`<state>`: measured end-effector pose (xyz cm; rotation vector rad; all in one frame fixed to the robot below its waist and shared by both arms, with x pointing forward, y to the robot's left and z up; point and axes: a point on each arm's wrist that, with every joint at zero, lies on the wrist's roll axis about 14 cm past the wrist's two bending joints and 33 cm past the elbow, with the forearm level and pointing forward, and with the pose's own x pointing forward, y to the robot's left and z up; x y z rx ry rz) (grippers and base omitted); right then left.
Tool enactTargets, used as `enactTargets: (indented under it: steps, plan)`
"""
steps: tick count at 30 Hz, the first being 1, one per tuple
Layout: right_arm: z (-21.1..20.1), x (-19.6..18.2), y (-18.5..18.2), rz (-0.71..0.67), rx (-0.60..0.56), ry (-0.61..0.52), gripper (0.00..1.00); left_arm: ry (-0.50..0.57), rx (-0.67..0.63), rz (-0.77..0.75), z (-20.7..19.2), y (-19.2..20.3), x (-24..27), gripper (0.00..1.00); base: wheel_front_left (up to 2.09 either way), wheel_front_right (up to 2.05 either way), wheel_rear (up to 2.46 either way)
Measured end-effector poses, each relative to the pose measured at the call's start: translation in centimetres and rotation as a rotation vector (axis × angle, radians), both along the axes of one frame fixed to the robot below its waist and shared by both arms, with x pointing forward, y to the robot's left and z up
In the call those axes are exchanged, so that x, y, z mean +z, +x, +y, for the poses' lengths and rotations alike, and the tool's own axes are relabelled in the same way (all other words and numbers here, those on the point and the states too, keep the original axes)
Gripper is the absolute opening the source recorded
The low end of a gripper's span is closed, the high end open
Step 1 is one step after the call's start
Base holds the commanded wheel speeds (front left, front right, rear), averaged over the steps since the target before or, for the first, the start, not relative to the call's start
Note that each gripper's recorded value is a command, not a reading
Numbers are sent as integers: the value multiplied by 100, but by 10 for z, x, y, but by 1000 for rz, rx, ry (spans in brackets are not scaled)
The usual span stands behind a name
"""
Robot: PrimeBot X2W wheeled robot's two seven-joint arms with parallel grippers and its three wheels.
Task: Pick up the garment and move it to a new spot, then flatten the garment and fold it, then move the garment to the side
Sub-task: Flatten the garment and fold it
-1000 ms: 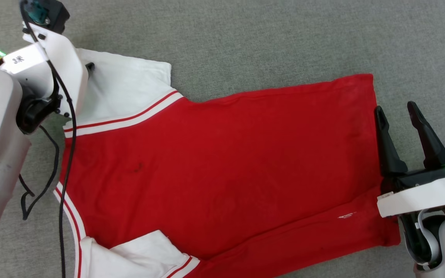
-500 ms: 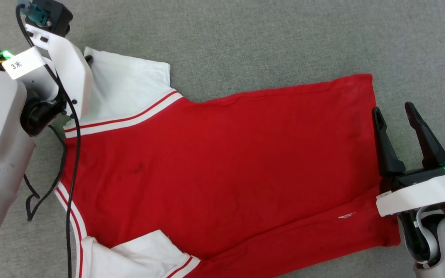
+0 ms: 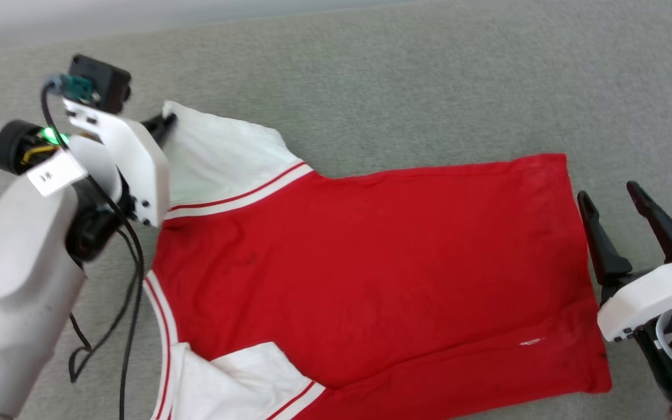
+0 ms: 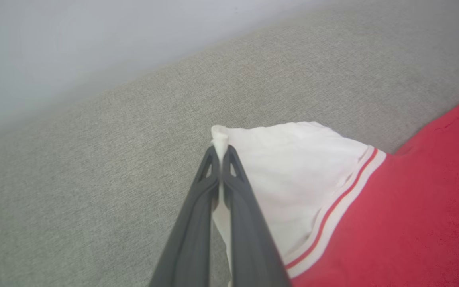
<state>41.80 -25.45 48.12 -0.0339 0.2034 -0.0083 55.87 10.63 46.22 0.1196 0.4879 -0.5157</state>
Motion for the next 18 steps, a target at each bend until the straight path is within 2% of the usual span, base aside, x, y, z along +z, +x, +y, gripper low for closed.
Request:
enactTargets:
  steps: [4, 5, 15, 17, 18]
  plan:
    - [2, -9, 1, 102, 34, -26, 100, -14, -4, -34, 0, -16, 12, 0, 0, 0, 0]
    - [-3, -15, 1, 179, 54, -69, 100, -22, -4, -62, 2, -24, 22, 0, 0, 0, 0]
    - [-15, -38, 29, 453, 90, -105, 100, -46, -13, -91, 3, -59, 32, 0, 0, 0, 0]
    - [-22, -53, 33, 555, 126, -209, 100, -65, -12, -91, 1, -66, 31, 0, 0, 0, 0]
    - [-22, -53, 33, 555, 126, -209, 100, -65, -12, -91, 1, -66, 31, 0, 0, 0, 0]
